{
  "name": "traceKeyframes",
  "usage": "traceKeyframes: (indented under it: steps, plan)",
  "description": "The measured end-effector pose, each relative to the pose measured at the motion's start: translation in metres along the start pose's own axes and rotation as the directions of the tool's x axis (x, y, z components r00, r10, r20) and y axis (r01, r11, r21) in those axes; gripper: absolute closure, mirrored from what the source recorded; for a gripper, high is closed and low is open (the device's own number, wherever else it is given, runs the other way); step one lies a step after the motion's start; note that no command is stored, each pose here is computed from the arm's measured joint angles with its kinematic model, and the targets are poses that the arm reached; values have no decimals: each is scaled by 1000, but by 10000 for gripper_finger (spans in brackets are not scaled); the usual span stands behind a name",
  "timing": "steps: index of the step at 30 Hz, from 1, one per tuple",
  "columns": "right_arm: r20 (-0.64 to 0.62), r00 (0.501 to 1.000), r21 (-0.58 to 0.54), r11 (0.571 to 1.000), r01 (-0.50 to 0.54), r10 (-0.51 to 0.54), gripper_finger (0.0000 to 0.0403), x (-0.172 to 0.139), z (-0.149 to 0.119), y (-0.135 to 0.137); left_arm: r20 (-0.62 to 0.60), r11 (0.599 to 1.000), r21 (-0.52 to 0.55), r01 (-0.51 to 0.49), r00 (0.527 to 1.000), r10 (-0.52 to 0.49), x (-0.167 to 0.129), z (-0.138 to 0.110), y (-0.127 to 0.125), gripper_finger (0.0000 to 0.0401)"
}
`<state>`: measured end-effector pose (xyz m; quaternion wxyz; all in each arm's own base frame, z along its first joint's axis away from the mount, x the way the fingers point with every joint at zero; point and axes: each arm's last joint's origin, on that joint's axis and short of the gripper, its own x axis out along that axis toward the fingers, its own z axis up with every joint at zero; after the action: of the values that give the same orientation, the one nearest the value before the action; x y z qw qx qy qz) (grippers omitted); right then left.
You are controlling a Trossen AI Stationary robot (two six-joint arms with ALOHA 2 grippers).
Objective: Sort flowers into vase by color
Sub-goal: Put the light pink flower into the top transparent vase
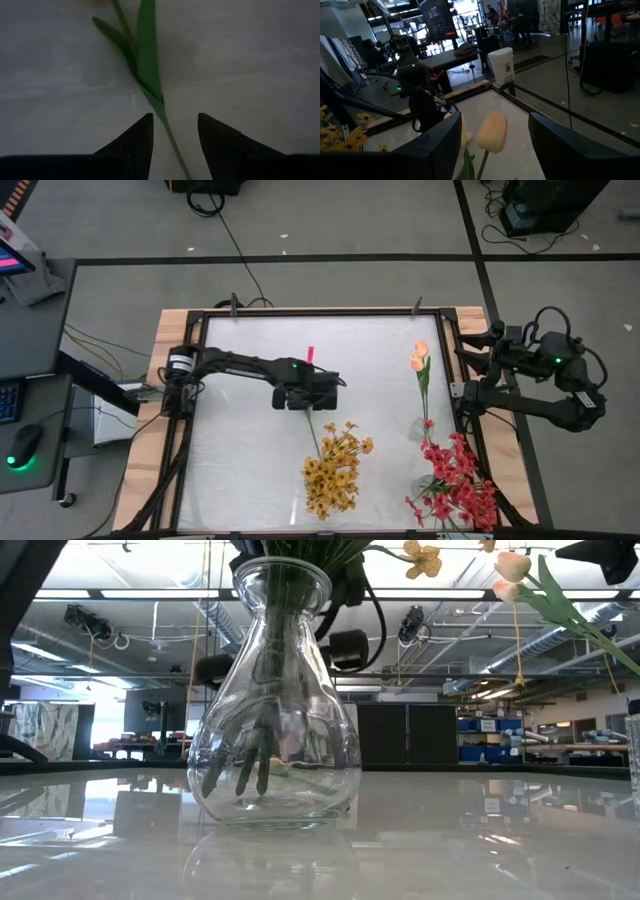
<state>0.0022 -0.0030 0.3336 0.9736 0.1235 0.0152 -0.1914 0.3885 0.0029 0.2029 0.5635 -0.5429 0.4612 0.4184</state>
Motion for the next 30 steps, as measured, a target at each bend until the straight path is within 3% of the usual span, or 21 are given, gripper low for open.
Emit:
traceKeyframes:
  steps: [9, 30]
  plan:
    - [0, 1000, 0, 1000, 0, 0, 164, 0, 0, 0, 6, 992, -103, -65, 998, 66, 19, 1, 2, 241]
    - [1, 1000, 0, 1000, 0, 0, 164, 0, 0, 0, 23, 981, -165, -97, 995, 102, 40, 6, 1, 241]
